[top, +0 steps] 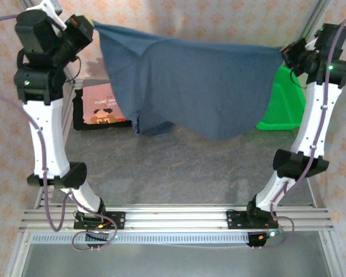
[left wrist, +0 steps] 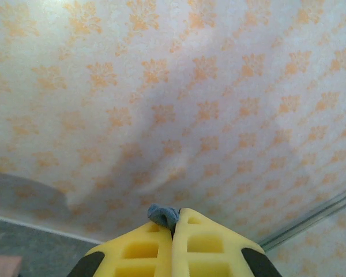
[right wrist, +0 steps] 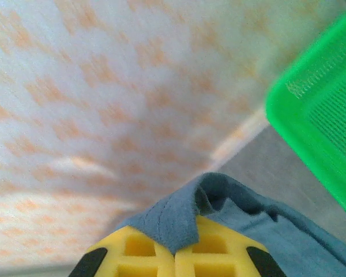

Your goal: Fold and stack the t-shirts

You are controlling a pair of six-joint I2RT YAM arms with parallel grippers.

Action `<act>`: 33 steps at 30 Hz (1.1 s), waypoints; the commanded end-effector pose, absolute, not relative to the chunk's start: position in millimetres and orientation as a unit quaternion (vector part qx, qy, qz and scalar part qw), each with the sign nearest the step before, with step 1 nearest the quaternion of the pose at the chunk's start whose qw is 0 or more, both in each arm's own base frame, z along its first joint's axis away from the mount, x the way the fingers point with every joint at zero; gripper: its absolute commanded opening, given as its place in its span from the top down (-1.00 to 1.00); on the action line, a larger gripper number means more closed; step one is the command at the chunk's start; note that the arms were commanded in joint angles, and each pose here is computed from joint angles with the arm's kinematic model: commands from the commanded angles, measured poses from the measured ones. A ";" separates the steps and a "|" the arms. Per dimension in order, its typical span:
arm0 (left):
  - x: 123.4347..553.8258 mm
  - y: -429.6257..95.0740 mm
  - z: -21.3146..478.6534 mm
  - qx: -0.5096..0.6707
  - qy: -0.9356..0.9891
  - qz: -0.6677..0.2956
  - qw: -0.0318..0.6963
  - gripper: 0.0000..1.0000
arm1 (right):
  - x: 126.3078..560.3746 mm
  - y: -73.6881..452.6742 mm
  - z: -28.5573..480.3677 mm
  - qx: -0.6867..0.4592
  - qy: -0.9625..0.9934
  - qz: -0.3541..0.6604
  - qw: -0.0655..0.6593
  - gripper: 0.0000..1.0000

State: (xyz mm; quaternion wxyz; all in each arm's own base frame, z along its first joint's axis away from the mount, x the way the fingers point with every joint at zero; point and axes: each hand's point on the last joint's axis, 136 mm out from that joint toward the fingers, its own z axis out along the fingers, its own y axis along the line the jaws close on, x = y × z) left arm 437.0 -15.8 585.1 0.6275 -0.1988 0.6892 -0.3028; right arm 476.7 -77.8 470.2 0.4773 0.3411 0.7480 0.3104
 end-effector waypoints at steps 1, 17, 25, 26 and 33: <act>424.5 13.6 651.5 -0.205 0.588 -0.342 0.703 1.00 | 490.5 -114.9 502.1 0.381 0.680 0.356 0.516 1.00; 368.2 22.2 698.0 -0.173 0.540 -0.363 0.739 1.00 | 425.3 -82.7 509.3 0.355 0.687 0.389 0.501 1.00; 374.5 22.4 690.7 -0.176 0.551 -0.362 0.731 1.00 | 410.2 -68.2 519.8 0.339 0.688 0.408 0.495 1.00; 379.3 22.0 687.2 -0.178 0.555 -0.363 0.727 1.00 | 412.6 -68.5 518.5 0.339 0.689 0.410 0.492 1.00; 422.7 17.1 655.6 -0.183 0.588 -0.366 0.698 1.00 | 444.0 -77.5 495.3 0.346 0.700 0.409 0.472 1.00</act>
